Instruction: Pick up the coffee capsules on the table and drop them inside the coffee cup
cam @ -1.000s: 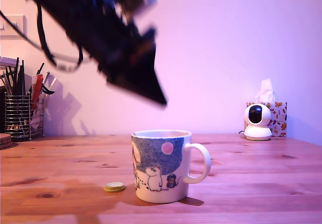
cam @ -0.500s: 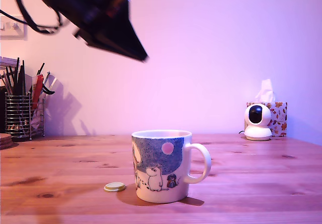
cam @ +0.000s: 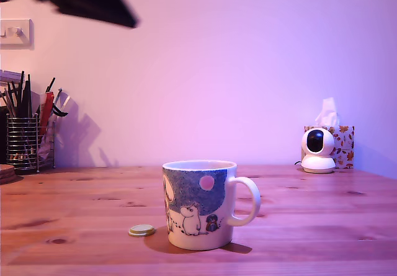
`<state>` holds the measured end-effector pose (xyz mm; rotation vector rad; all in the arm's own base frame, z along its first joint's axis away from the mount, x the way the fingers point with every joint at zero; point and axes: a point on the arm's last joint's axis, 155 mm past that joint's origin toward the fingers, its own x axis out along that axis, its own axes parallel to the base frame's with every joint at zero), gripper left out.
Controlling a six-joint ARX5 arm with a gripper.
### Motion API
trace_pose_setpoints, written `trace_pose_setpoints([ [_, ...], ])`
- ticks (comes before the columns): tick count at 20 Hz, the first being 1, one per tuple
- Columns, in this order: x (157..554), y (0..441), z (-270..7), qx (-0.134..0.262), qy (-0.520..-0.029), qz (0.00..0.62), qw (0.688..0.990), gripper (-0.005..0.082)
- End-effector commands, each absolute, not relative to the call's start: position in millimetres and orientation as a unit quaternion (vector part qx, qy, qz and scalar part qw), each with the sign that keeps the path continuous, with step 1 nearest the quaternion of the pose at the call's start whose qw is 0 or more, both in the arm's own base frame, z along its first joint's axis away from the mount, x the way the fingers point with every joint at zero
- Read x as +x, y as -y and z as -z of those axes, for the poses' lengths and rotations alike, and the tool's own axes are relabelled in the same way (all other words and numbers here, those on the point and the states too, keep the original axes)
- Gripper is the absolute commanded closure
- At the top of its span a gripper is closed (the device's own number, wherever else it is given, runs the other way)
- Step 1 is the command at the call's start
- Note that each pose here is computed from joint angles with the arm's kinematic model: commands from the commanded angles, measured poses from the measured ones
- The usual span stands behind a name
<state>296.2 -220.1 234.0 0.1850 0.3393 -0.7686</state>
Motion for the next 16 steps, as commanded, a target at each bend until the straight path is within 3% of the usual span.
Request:
trace_pose_setpoints([
  [1,295,205,-225,0.080,-0.165,0.351,0.918,0.0793],
  [9,284,133,-227,0.042,-0.127,0.243,0.961,0.0793],
  [16,273,94,-254,0.023,-0.067,0.170,0.983,0.0793],
])
